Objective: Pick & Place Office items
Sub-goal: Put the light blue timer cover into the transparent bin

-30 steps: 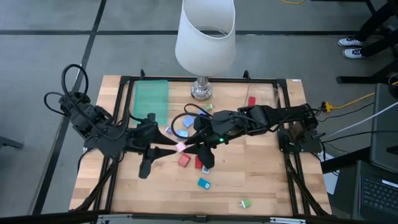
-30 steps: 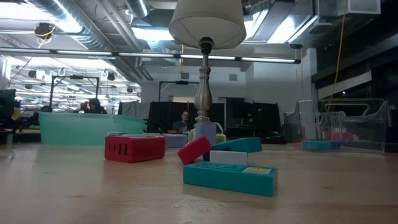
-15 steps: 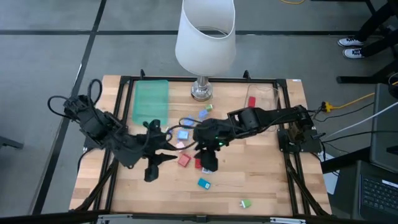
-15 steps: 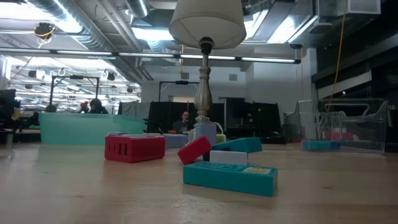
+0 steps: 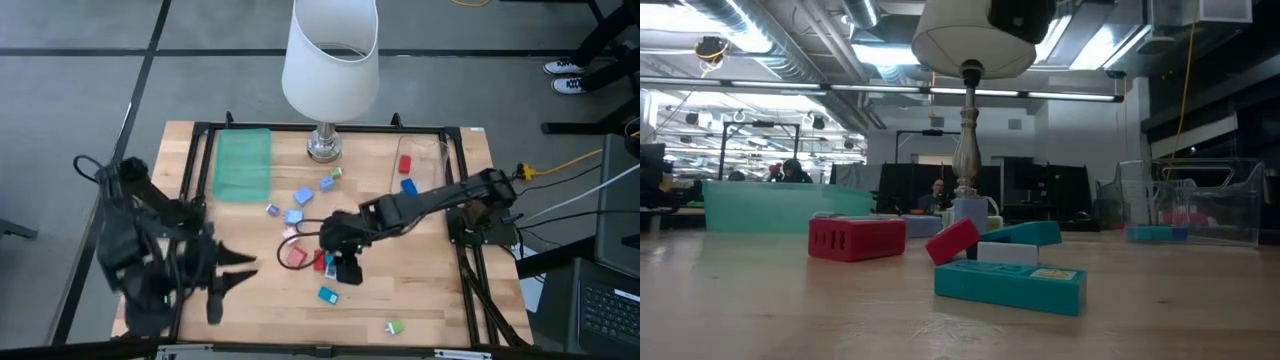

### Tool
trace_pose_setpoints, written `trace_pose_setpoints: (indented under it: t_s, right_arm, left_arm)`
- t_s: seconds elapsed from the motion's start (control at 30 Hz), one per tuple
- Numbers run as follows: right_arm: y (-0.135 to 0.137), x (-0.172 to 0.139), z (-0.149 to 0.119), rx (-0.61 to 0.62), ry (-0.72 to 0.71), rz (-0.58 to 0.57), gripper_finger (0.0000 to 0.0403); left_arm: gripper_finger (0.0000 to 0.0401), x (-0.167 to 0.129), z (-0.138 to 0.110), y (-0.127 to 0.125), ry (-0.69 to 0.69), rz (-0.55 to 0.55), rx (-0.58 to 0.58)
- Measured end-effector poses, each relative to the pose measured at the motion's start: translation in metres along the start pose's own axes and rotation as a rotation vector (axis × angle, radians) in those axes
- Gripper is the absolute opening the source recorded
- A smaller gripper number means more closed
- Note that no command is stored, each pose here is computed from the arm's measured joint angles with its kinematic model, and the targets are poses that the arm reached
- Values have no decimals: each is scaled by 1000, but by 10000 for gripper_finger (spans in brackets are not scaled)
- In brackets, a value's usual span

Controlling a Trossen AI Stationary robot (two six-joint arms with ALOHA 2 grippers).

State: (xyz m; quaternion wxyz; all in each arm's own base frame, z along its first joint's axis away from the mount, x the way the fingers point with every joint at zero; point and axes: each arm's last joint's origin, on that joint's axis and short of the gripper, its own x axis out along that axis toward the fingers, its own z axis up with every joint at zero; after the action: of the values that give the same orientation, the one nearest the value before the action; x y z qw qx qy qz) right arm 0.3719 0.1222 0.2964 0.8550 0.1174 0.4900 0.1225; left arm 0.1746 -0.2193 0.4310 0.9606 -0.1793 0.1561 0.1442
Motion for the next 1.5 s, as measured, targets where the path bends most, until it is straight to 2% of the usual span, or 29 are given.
trace_pose_setpoints:
  t_s: [0.13,0.3,0.4,0.5,0.63,0.7,0.8,0.9,1.03,1.13,1.27,1.4,1.5]
  right_arm:
    - [1,18,-12,82,-141,234,165]
    - [-3,26,-22,279,-318,385,165]
    - [4,34,-29,401,-382,409,165]
    - [21,33,-32,473,-466,418,165]
    - [34,39,-46,659,-475,305,165]
    - [34,44,-60,826,-371,165,165]
    - [31,48,-78,970,-302,-39,165]
    - [25,47,-83,1055,-287,-114,165]
    - [11,51,-75,1095,-286,-111,165]
    - [-1,51,-70,1099,-293,-124,174]
    - [-16,53,-66,1024,-277,-166,203]
    - [-30,53,-69,938,-213,-244,221]
    - [-34,55,-68,873,-224,-286,224]
  left_arm:
    - [106,12,-56,7,7,61,-84]
    - [89,35,-117,17,36,70,-215]
    - [79,47,-151,18,101,-14,-288]
    - [71,59,-179,22,159,-132,-338]
    - [72,75,-206,40,179,-228,-361]
    - [76,82,-215,50,208,-250,-363]
    - [84,91,-226,65,283,-272,-339]
    - [98,100,-232,79,318,-250,-301]
    - [125,113,-229,88,295,-256,-316]
    - [146,121,-223,90,277,-273,-316]
    - [171,128,-218,92,258,-287,-293]
    - [179,132,-215,93,260,-287,-290]
    - [178,133,-215,94,248,-277,-291]
